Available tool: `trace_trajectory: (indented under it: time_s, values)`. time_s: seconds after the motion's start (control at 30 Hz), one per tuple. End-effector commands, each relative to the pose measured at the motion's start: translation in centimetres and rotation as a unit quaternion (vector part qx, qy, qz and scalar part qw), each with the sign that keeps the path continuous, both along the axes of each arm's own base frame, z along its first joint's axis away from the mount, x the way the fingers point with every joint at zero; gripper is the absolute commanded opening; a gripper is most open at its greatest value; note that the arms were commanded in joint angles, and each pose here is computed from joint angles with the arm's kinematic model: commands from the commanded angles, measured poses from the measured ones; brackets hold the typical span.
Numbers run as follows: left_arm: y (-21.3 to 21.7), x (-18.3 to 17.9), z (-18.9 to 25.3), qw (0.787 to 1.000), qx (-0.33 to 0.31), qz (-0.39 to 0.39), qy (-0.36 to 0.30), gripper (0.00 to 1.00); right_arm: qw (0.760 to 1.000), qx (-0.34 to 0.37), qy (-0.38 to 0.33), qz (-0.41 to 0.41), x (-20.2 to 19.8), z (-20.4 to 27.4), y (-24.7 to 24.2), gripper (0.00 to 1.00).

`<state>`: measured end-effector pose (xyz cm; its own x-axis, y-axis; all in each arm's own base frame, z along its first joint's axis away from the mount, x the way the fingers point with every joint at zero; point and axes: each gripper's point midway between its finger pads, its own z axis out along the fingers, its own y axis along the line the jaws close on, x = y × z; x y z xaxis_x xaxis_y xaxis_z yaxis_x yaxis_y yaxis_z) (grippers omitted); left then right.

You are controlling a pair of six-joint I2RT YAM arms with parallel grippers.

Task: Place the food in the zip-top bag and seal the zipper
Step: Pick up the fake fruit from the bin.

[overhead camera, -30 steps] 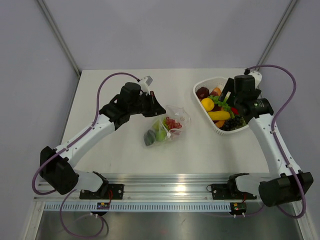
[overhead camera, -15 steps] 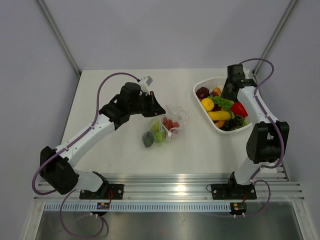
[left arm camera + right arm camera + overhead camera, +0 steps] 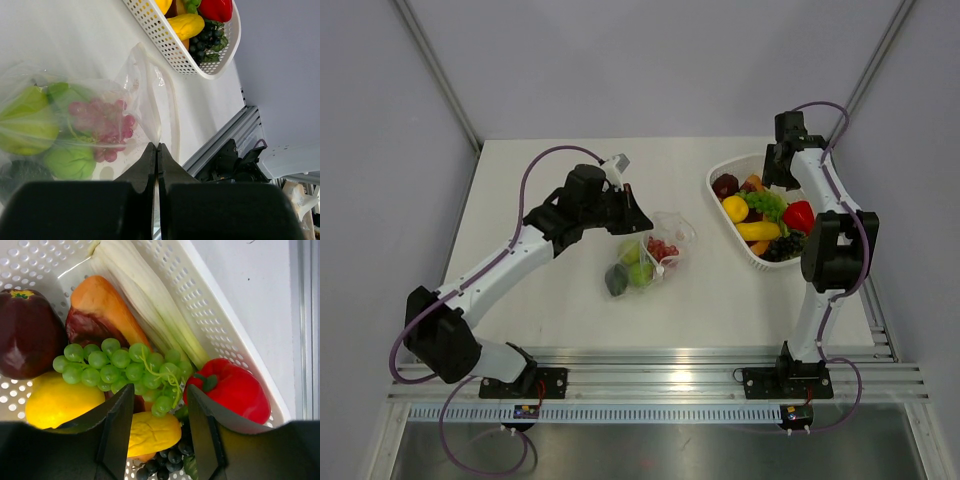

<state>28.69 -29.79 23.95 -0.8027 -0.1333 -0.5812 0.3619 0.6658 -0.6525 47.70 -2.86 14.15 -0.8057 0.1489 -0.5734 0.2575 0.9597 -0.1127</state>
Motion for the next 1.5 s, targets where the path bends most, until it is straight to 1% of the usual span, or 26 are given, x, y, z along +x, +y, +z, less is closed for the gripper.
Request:
trace_trajectory:
  time_s: [0.0, 0.1, 0.13, 0.47, 0.8, 0.9, 0.93, 1.0, 1.03, 1.07, 1.13, 1.17, 1.2, 1.47]
  values:
    - [-0.8, 0.8, 2.6, 0.999, -0.023, -0.017, -0.038, 0.0, 0.999, 0.011, 0.012, 0.032, 0.7, 0.2, 0.4, 0.53]
    - [-0.8, 0.8, 2.3, 0.999, -0.02, -0.018, -0.035, 0.0, 0.999, 0.019, 0.022, 0.039, 0.8, -0.7, 0.7, 0.51]
    - [-0.8, 0.9, 2.2, 0.999, -0.019, -0.017, -0.036, 0.0, 0.999, 0.016, 0.024, 0.024, 0.7, -0.8, -0.9, 0.51]
    - [-1.1, 1.0, 1.7, 0.999, -0.019, -0.02, -0.029, 0.0, 0.999, 0.006, 0.041, 0.015, 0.6, -2.6, -1.9, 0.52]
    - [-1.1, 1.0, 1.7, 0.999, -0.018, -0.02, -0.03, 0.0, 0.997, 0.049, 0.043, 0.031, 1.3, -3.4, -1.0, 0.5]
    - [-1.1, 1.1, 1.4, 0.999, -0.017, -0.02, -0.028, 0.0, 0.997, 0.054, 0.043, 0.03, 1.2, -3.7, -0.8, 0.44]
    - [-1.1, 1.0, 1.4, 0.999, -0.018, -0.021, -0.027, 0.0, 0.997, 0.057, 0.042, 0.03, 1.2, -3.7, -0.7, 0.39]
    - [-1.2, 1.0, 1.4, 0.999, -0.019, -0.022, -0.028, 0.0, 0.997, 0.062, 0.042, 0.028, 1.1, -3.6, -0.5, 0.32]
    - [-1.2, 1.0, 1.3, 0.999, -0.018, -0.022, -0.026, 0.0, 0.997, 0.064, 0.04, 0.027, 1.1, -3.5, -0.5, 0.28]
    - [-1.2, 1.0, 1.2, 0.999, -0.019, -0.022, -0.025, 0.0, 0.997, 0.064, 0.039, 0.027, 1.0, -3.4, -0.5, 0.2]
    - [-1.2, 1.0, 1.2, 0.999, -0.018, -0.022, -0.026, 0.0, 0.997, 0.066, 0.029, 0.022, 1.0, -2.6, -0.4, 0.12]
    - [-1.2, 1.0, 1.2, 0.999, -0.02, -0.023, -0.025, 0.0, 0.997, 0.067, 0.026, 0.021, 1.0, -2.3, -0.4, 0.04]
    - [-1.3, 1.0, 1.3, 0.999, -0.02, -0.023, -0.027, 0.0, 0.997, 0.068, 0.019, 0.019, 0.9, -1.6, -0.4, 0.0]
    - [-1.1, 0.6, 1.3, 0.999, -0.025, -0.023, -0.027, 0.0, 0.997, 0.078, -0.024, 0.016, -0.1, 2.4, 0.6, 0.0]
